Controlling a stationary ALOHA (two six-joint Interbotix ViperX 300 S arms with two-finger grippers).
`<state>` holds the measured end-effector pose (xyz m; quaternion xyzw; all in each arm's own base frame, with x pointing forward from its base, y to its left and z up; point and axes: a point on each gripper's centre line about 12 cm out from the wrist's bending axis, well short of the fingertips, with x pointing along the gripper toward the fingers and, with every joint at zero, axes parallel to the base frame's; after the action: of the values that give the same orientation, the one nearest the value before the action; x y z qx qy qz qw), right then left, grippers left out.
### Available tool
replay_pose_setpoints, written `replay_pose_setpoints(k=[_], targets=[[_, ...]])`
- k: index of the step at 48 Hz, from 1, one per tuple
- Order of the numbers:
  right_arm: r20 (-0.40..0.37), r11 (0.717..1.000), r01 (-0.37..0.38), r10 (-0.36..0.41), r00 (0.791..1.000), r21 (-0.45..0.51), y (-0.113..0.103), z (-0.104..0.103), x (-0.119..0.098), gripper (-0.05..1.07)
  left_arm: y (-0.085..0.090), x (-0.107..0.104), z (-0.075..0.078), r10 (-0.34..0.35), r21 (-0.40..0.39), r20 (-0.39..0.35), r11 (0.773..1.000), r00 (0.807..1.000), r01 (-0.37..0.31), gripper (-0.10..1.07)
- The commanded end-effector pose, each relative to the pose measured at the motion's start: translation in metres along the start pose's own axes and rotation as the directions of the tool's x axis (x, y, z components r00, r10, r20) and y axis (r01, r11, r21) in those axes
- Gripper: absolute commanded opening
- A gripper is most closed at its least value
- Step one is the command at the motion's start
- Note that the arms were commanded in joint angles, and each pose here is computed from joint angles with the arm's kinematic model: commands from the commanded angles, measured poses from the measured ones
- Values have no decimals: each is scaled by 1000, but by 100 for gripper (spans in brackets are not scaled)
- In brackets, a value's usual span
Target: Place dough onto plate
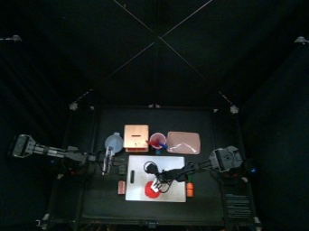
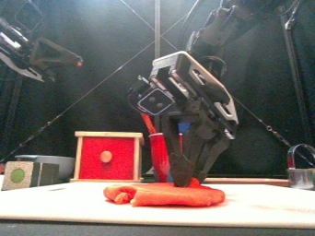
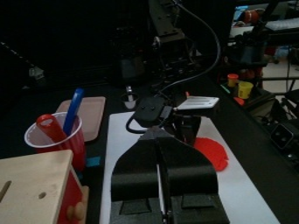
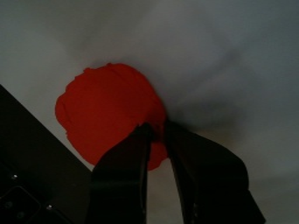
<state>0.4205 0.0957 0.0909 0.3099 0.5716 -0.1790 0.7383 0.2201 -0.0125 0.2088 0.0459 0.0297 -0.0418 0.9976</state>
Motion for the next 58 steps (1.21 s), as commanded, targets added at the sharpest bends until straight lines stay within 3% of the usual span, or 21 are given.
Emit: replay_pose_setpoints(k=[1, 14, 21, 38, 58], targets=[[-9, 1000, 13, -13, 1000, -18, 1, -5, 1, 55, 1, 2, 5, 5, -2, 18, 1000, 1000, -5, 2], [106, 995, -74, 81, 991, -65, 14, 11, -58, 54, 2, 0, 5, 7, -2, 21, 1000, 1000, -7, 2], [127, 994, -88, 96, 987, -65, 12, 14, -77, 54, 2, 0, 5, 9, -2, 21, 1000, 1000, -9, 2], [137, 999, -6, 12, 991, -44, -19, 21, -109, 54, 2, 0, 4, 11, -3, 17, 1000, 1000, -11, 2], [182, 995, 105, -102, 978, -3, -68, 29, -153, 54, 3, -1, 2, 15, -5, 11, 1000, 1000, -15, 2]])
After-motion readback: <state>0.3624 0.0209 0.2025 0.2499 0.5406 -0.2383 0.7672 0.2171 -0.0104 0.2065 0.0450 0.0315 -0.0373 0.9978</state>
